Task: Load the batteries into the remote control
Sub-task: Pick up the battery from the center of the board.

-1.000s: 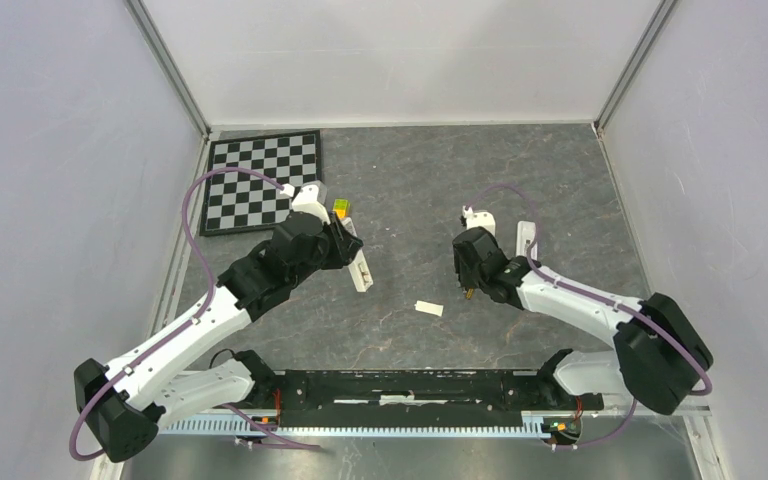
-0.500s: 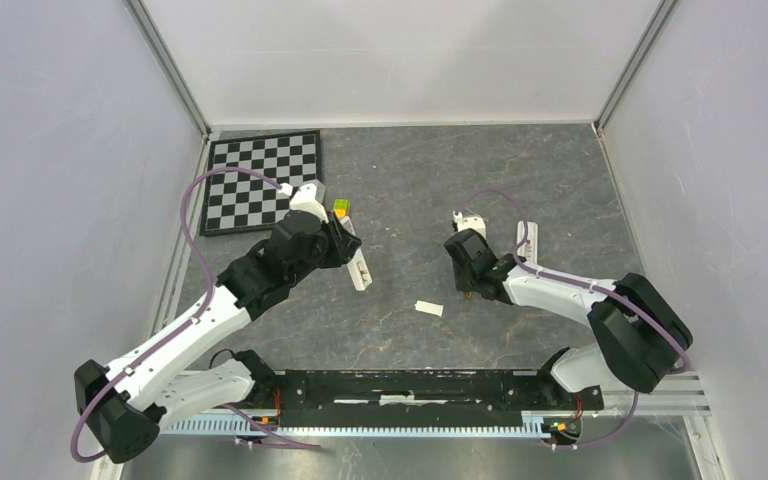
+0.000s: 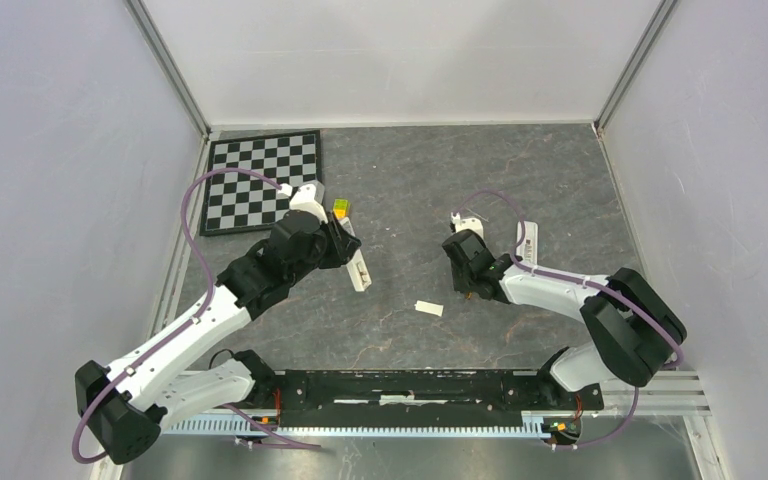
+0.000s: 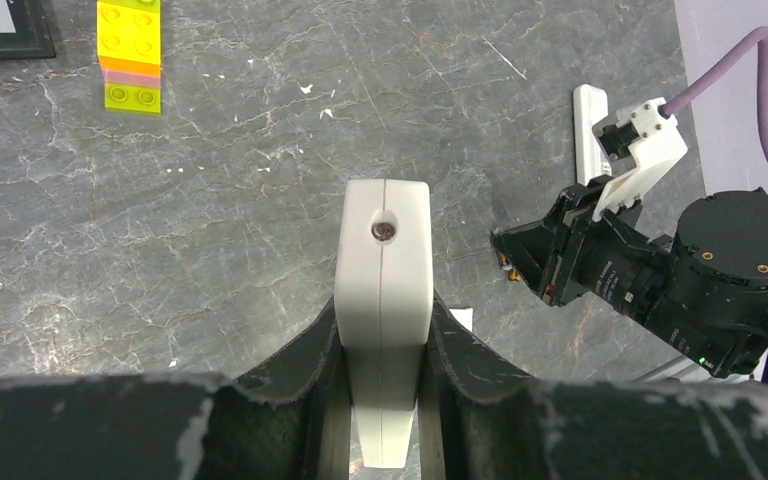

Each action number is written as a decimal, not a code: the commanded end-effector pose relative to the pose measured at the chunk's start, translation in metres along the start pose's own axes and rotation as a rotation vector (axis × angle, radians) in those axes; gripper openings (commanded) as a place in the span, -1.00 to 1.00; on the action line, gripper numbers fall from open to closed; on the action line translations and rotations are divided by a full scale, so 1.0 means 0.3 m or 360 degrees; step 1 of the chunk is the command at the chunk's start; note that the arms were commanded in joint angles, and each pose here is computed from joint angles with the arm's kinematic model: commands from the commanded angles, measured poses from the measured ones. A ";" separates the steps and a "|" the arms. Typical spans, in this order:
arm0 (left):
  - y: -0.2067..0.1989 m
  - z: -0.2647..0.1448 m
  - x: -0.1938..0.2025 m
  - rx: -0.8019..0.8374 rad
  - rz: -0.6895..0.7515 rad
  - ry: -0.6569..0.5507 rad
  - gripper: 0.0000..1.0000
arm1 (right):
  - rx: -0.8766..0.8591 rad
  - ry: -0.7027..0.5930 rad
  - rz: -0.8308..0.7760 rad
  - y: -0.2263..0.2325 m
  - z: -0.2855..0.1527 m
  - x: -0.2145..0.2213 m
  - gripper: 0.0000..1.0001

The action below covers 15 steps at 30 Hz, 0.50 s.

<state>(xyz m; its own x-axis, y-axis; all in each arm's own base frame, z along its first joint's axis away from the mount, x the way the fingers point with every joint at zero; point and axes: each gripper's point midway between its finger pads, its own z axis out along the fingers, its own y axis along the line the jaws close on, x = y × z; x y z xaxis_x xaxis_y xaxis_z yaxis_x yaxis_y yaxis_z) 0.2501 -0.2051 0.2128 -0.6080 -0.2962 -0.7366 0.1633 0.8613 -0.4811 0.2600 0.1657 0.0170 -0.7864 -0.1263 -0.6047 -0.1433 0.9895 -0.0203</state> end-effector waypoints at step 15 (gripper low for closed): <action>-0.058 0.017 -0.007 0.0137 -0.0029 0.0016 -0.96 | -0.0476 -0.0453 0.0241 0.136 -0.134 -0.181 -0.99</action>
<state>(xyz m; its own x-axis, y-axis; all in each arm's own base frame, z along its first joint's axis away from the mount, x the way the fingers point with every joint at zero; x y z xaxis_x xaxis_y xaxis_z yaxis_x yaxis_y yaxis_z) 0.2469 -0.2135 0.2050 -0.6472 -0.2730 -0.7117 0.1835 0.8504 -0.4930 0.2591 0.1781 0.0316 -0.7303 -0.0536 -0.6810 -0.1691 0.9801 0.1042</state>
